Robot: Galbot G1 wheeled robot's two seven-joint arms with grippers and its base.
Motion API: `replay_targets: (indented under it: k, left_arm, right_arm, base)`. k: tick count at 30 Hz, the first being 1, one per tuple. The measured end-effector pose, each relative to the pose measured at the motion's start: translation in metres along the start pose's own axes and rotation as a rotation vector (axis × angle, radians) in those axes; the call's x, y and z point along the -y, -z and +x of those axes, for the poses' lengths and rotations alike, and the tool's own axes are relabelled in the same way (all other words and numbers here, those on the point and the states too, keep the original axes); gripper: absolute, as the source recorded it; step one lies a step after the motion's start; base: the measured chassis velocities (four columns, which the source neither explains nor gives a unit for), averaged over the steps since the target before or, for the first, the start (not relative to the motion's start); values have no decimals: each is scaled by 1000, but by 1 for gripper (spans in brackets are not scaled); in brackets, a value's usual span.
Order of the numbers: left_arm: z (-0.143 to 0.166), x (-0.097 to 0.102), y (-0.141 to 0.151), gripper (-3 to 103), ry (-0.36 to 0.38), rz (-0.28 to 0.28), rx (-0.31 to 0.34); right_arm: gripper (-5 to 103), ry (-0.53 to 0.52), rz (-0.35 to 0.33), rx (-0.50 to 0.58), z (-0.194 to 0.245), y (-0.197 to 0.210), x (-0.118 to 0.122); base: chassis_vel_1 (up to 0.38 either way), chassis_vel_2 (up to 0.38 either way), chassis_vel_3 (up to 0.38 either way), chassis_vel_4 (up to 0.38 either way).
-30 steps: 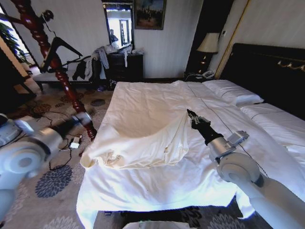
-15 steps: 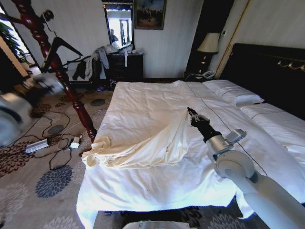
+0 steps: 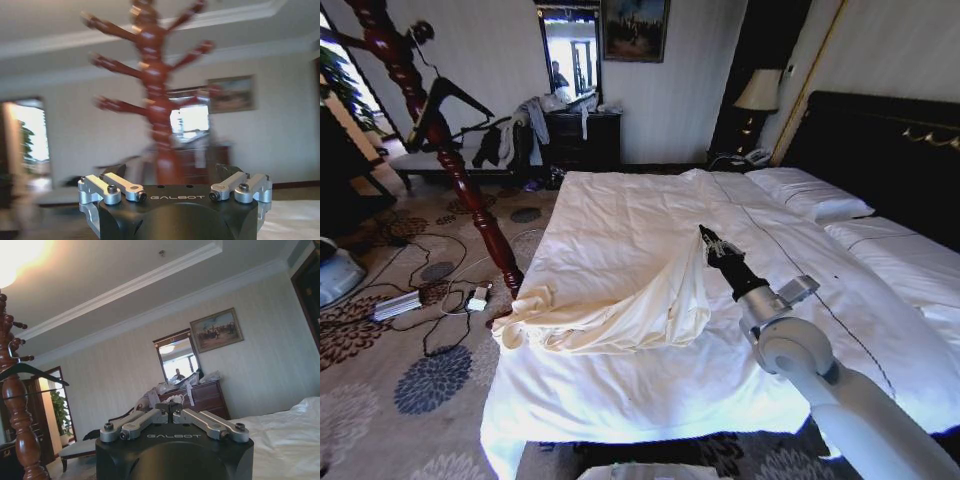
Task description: Pick up the clothes from the bed and hang them on the clothes hanger.
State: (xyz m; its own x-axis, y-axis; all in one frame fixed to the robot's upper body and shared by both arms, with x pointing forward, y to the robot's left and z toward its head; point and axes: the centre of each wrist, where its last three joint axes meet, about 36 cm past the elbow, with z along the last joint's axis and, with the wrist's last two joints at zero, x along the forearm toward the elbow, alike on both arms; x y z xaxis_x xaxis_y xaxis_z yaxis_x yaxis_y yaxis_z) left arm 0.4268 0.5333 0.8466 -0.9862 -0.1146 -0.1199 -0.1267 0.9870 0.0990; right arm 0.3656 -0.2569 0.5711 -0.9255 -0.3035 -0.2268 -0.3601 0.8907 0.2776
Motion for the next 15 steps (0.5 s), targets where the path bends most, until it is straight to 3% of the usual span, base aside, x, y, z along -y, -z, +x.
replay_targets:
  k: [1, 2, 3, 5, 6, 11, 15]
  left_arm:
    - [7, 28, -23, 100, -90, 64, 5]
    - [9, 37, -30, 100, -114, 81, 12]
    - [9, 37, -30, 100, -114, 81, 12]
    - [16, 64, -61, 100, -157, 148, 48]
    - [17, 72, -74, 100, -143, 166, 63]
    - [3, 88, -109, 100, -100, 163, 90]
    - [-15, 94, -121, 100, -136, 153, 70]
  right_arm:
    - [0, -8, 0, 2, 1, 0, 1]
    - [0, -10, 0, 2, 1, 1, 2]
    - [0, -10, 0, 2, 1, 1, 2]
    - [0, -16, 2, 2, 2, 1, 3]
    - [0, -18, 2, 1, 1, 1, 3]
    - [0, -25, -1, -14, 2, -3, 4]
    - [0, -38, -9, -24, 3, -7, 4]
  base:
    - [0, 0, 0, 0]
    - [0, 0, 0, 0]
    - [0, 0, 0, 0]
    - [0, 0, 0, 0]
    - [0, 0, 0, 0]
    - [0, 0, 0, 0]
    - [0, 0, 0, 0]
